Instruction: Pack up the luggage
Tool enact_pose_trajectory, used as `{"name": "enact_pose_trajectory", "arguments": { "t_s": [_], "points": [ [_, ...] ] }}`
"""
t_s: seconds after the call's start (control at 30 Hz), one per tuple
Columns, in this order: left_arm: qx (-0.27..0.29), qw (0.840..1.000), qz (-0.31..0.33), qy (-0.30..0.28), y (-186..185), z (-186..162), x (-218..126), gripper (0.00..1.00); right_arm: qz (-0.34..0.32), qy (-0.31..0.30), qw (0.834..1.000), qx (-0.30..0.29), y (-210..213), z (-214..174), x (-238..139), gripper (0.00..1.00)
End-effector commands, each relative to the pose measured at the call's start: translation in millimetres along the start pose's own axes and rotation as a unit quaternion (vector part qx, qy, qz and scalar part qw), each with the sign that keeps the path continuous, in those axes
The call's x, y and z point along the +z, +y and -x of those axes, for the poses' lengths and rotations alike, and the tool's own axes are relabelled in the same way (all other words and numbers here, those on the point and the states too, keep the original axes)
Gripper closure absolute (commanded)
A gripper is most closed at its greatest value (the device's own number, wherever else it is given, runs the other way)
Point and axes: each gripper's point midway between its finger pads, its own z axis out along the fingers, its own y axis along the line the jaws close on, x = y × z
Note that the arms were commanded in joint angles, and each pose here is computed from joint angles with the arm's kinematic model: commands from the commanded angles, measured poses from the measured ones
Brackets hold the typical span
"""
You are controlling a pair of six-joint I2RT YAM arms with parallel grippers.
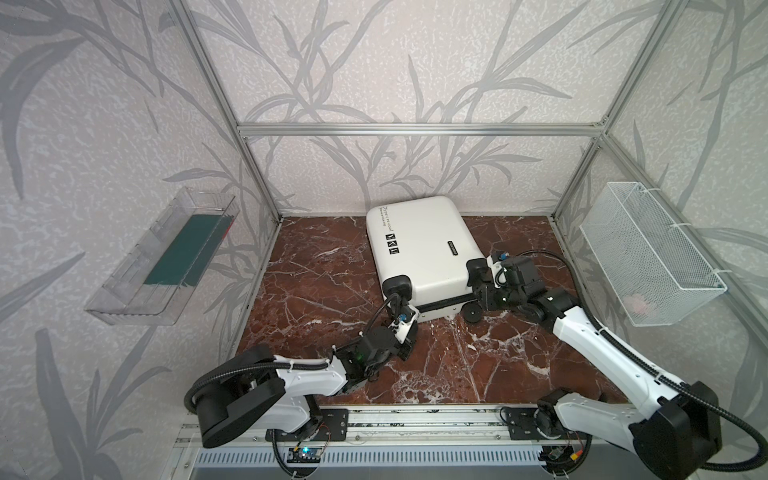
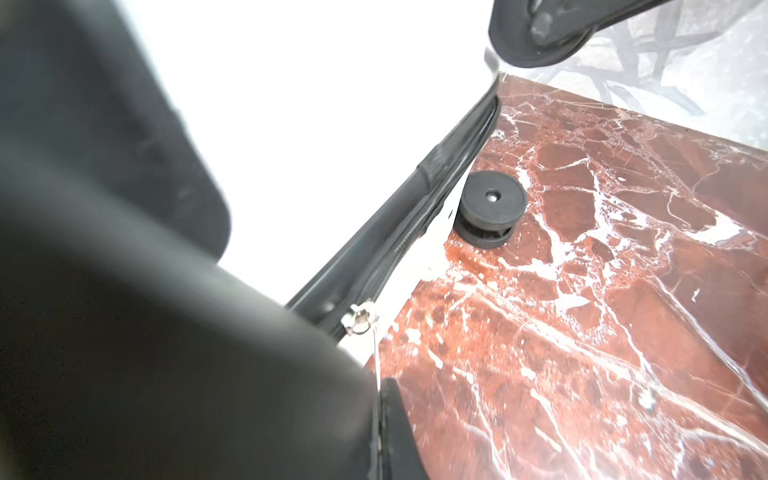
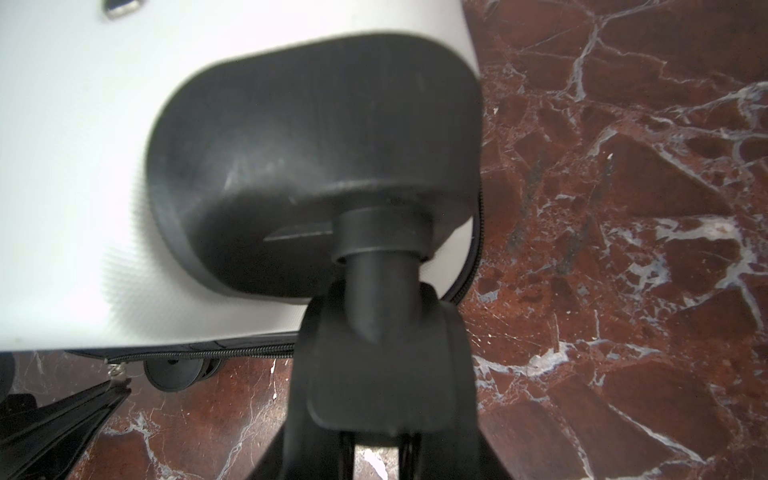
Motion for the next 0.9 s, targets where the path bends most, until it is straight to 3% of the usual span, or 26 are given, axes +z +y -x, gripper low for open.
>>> {"name": "enact_pose_trajectory", "arguments": {
  "t_s": [0.0, 0.37, 0.7, 0.73, 0.87],
  "points": [
    [0.023, 0.991, -0.095, -0.091, -50.9, 55.0, 8.2, 1.00, 0.035, -0.028, 0.999, 0.014, 17.2, 18.2, -6.5, 1.00],
    [0.028, 0.984, -0.135, -0.117, -97.8, 74.2, 58.7, 1.00, 0.035, -0.027, 0.999, 0.014, 16.7, 15.4, -7.8, 1.00],
    [0.019, 0.981, -0.135, -0.138, -113.6, 92.3, 98.1, 1.00, 0.039, -0.025, 0.999, 0.018, 18.6, 16.4, -4.1, 1.00],
    [0.019, 0.981, -0.133, -0.138, -113.5, 92.0, 99.3, 1.00, 0.040, -0.026, 0.999, 0.017, 19.0, 17.3, -4.2, 0.97],
    [0.008, 0.983, -0.117, -0.142, -104.1, 91.5, 97.5, 1.00, 0.040, -0.028, 0.999, 0.021, 15.1, 26.8, -8.4, 0.48]
  ]
}}
